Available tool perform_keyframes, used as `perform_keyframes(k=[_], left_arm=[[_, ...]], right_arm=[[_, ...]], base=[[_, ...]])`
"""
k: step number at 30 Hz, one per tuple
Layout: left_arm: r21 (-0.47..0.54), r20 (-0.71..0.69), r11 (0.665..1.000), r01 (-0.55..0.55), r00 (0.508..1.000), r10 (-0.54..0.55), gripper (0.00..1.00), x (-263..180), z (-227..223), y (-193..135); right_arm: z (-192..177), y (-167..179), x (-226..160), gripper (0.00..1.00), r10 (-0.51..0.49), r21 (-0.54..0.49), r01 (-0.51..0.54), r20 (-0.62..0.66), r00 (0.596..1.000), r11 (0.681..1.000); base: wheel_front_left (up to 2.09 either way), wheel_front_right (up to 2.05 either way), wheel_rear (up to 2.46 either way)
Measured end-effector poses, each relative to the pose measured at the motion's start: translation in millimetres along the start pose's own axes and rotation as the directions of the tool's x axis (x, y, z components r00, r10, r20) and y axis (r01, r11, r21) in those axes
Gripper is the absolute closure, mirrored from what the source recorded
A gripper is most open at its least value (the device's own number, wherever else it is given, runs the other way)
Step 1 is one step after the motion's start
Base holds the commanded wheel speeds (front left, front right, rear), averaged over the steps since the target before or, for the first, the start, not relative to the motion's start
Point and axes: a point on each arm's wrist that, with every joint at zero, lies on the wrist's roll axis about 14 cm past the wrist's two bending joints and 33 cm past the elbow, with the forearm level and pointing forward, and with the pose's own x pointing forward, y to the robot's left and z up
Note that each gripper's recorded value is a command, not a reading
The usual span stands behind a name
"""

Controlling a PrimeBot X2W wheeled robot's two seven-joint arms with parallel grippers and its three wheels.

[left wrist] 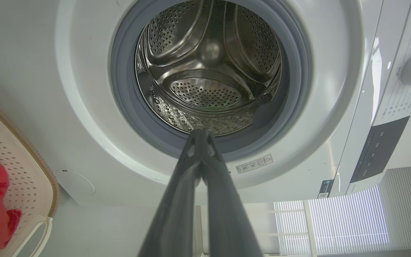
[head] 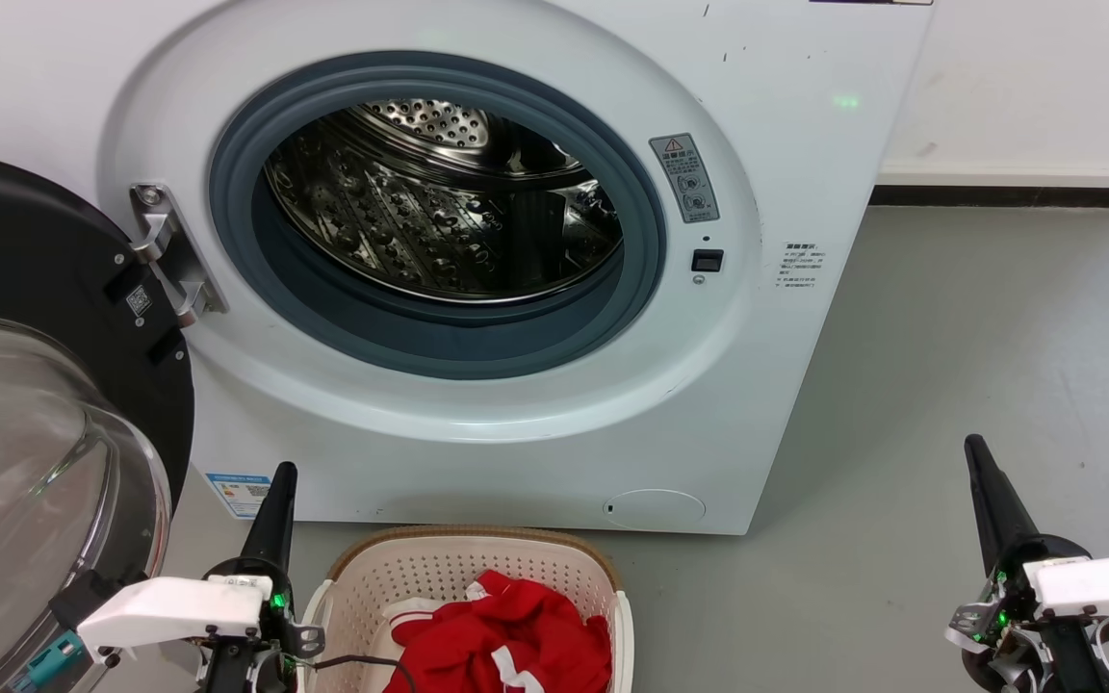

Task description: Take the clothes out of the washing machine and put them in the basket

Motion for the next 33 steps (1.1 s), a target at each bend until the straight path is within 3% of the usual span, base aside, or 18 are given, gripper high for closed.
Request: perform_keyframes(k=[23,33], left_arm=[[-0.18,-0.007,0.983,0.026,1.0,-0.028,1.0,5.2,0.6,-6.5],[-0.184,-0.004,0.983,0.027,1.0,-0.028,1.0,5.3,1.1,-6.4]], right_arm=[[2.5,0.0,-1.4,1.0,0.008,0.182,-0.007,-0.004,1.0,0.983],[2.5,-0.2,-1.4,1.0,0.007,0.186,-0.006,-0.004,1.0,0.983]], base=[[0.0,0.0,0.0],[0.0,0.0,0.0]])
